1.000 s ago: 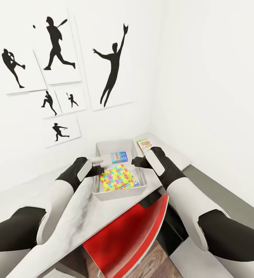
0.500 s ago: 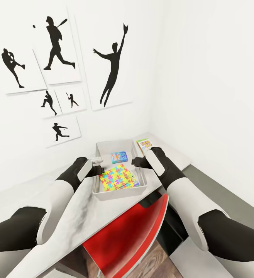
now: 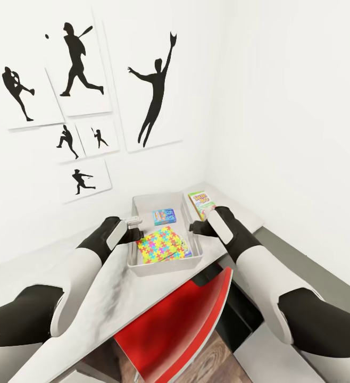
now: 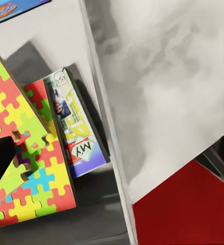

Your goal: Put all the toys in the child's room - the three board games (two on the bed and one on the table), the two jigsaw puzzles on the table, and the tennis ball on the table - inside the toy box on the table in the child's room.

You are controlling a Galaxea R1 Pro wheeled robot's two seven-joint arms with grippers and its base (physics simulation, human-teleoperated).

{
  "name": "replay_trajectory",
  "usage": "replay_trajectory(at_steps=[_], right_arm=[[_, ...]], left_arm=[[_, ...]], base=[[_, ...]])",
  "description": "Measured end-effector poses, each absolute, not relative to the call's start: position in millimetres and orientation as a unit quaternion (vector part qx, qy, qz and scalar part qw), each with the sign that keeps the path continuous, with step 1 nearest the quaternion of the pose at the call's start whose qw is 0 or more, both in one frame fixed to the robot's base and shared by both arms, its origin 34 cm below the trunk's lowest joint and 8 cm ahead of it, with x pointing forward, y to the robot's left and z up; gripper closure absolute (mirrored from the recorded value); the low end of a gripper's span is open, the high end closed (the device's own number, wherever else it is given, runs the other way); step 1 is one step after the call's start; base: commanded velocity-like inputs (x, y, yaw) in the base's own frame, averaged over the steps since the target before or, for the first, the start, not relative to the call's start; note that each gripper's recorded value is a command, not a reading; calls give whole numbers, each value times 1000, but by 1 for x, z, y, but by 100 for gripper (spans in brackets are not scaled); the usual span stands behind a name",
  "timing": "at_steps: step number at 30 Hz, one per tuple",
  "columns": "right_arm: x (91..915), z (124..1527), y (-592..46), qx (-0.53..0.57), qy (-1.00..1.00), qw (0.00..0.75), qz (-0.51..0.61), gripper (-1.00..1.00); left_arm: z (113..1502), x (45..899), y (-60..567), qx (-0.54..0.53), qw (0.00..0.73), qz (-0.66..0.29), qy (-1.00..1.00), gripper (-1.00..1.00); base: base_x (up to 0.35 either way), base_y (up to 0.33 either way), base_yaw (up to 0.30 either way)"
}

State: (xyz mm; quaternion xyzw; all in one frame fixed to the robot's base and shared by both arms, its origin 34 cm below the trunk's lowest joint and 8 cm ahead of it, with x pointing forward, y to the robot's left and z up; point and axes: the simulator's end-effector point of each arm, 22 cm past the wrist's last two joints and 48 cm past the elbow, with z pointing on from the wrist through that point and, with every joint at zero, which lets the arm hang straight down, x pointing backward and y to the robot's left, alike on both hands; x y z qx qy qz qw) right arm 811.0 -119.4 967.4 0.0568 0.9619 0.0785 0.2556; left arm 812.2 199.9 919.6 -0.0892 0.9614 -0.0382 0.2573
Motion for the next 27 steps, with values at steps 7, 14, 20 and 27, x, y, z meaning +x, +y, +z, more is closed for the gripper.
replay_trajectory(at_steps=[7, 14, 20, 27], right_arm=[[810, 965, -122, 54, 963, 254, 73, -100], [809, 963, -120, 53, 963, 253, 73, -100], [809, 959, -120, 53, 964, 250, 73, -100], [808, 953, -121, 53, 965, 246, 72, -100]], left_arm=[[920, 812, 200, -89, 257, -38, 962, -100], [918, 812, 200, -89, 256, -37, 962, -100], [913, 811, 200, -89, 253, -37, 963, -100], [908, 810, 200, -89, 249, -37, 964, -100]], base=[[0, 0, 0], [0, 0, 0], [0, 0, 0], [0, 0, 0]])
